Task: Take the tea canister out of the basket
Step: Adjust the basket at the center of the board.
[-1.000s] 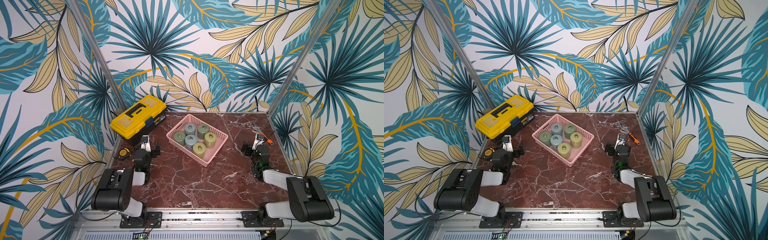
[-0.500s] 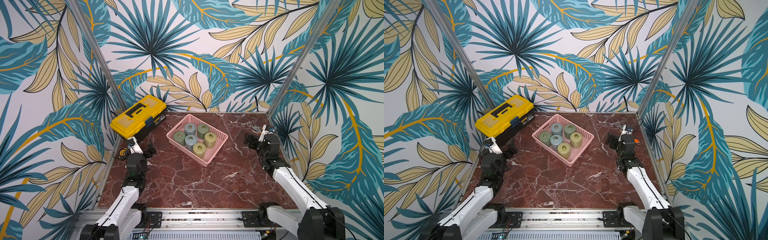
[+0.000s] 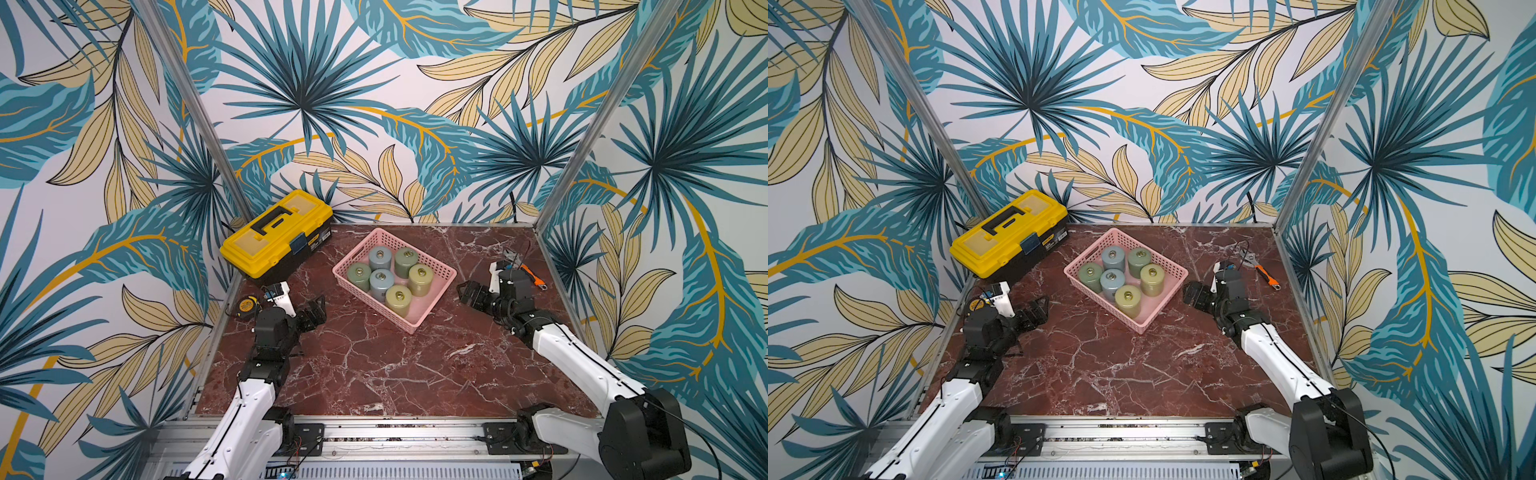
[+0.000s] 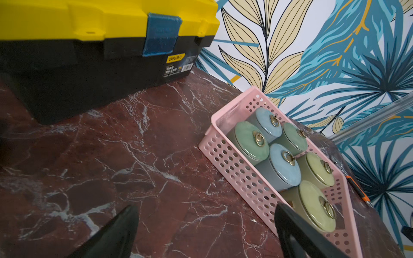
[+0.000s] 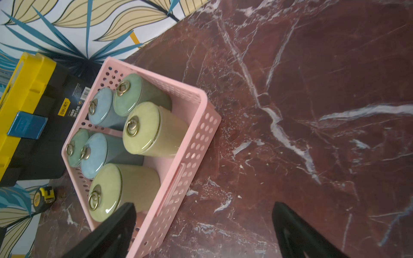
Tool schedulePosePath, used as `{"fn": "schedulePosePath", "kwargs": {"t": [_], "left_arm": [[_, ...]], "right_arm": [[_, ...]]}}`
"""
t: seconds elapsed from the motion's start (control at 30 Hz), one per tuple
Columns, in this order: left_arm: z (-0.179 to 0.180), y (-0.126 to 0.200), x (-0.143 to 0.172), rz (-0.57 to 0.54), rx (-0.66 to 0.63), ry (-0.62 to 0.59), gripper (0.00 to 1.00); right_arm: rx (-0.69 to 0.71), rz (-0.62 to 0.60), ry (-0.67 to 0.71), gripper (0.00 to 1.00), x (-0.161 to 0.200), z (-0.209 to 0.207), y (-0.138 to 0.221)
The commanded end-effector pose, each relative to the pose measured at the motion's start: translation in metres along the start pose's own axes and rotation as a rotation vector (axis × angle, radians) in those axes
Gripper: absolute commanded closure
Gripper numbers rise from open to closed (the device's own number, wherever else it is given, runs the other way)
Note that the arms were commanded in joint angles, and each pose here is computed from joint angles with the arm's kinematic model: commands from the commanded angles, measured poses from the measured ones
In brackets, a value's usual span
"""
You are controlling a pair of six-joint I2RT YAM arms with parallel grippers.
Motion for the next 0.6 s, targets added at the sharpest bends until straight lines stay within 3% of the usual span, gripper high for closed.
{"fn": "schedulePosePath", "kwargs": {"t": [0.0, 0.1, 0.3, 0.57], "left_arm": [[-0.015, 0.003, -0.006, 0.025, 0.063, 0.001, 0.00], [-0.013, 0.003, -0.005, 0.028, 0.043, -0.061, 0.00], [-0.009, 0.003, 0.006, 0.016, 0.121, -0.050, 0.00], [-0.010, 0.007, 0.005, 0.008, 0.113, -0.078, 0.00]], "right_arm": [[0.042, 0.030, -0.001, 0.01, 0.004, 0.015, -0.003], [0.046, 0.062, -0.002, 0.01, 0.010, 0.031, -0.009], [0.077, 0.133, 0.015, 0.08, 0.020, 0.057, -0.018], [0.141, 0.169, 0.046, 0.14, 0.030, 0.078, -0.028]]}}
Point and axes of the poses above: each gripper's point midway between its finger pads, its own y axis back along the fingers, its own z axis along the line the jaws close on, x = y × z, the point moved 8 cm from there along y, back along the fingers, and after that the axes turned 14 degrees about y, right-handed, at the moved point
